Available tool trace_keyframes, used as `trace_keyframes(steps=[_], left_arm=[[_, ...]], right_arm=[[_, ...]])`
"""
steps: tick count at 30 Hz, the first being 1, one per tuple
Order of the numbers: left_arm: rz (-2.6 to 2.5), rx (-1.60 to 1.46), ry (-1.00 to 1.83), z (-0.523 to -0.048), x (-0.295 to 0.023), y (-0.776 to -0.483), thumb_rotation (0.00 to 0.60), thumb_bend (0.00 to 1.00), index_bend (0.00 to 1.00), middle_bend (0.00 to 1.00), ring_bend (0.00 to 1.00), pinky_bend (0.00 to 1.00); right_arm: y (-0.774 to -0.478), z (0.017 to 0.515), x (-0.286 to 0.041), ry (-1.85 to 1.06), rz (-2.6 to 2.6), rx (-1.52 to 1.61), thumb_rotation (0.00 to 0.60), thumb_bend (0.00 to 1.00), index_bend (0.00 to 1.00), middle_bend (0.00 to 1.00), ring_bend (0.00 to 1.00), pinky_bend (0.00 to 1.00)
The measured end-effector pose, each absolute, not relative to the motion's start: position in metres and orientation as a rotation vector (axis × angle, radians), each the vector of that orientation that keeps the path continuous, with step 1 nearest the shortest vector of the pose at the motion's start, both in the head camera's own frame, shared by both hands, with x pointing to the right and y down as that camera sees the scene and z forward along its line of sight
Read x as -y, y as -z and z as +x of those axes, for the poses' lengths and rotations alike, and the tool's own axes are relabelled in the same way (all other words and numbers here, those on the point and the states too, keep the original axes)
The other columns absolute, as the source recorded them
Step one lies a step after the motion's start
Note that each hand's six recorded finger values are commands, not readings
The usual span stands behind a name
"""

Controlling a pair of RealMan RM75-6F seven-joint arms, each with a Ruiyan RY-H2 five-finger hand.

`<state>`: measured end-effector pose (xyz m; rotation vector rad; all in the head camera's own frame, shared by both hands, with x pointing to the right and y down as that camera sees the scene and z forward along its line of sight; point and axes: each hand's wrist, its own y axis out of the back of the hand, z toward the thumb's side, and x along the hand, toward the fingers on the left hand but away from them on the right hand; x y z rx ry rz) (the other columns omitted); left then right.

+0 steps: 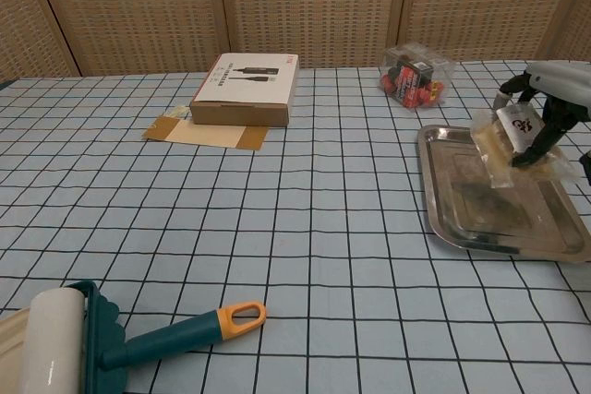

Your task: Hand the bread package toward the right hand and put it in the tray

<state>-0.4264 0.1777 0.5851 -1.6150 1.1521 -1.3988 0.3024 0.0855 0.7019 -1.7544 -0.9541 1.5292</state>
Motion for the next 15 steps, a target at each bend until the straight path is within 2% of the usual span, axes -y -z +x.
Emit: trace_keyframes(steps=[2, 3, 10, 15], left_arm=[[-1.617, -1.152, 1.395, -0.426, -0.178, -0.584, 0.600, 0.02, 0.00, 0.00, 0.00, 0.00], [-1.617, -1.153, 1.393, -0.426, -0.178, -0.584, 0.600, 0.02, 0.00, 0.00, 0.00, 0.00], [-1.618, -1.166, 1.371, -0.425, -0.179, -0.579, 0.600, 0.02, 0.00, 0.00, 0.00, 0.00], [-1.613, -1.177, 1.355, -0.427, -0.181, -0.573, 0.600, 0.02, 0.00, 0.00, 0.00, 0.00]], right_arm=[[-0.699, 0.303, -0.086, -1.525, -1.744, 0.950, 0.600, 0.13, 0.19, 0.00, 0.00, 0.03], [-0.696, 0.302, -0.087, -1.518, -1.745, 0.956, 0.600, 0.13, 0.16, 0.00, 0.00, 0.00], [-0.660, 0.302, -0.095, -1.458, -1.710, 1.001, 0.600, 0.13, 0.13, 0.00, 0.00, 0.00], [-0.629, 0.330, -0.112, -1.467, -1.626, 1.029, 0.600, 0.13, 0.09, 0.00, 0.00, 0.00]])
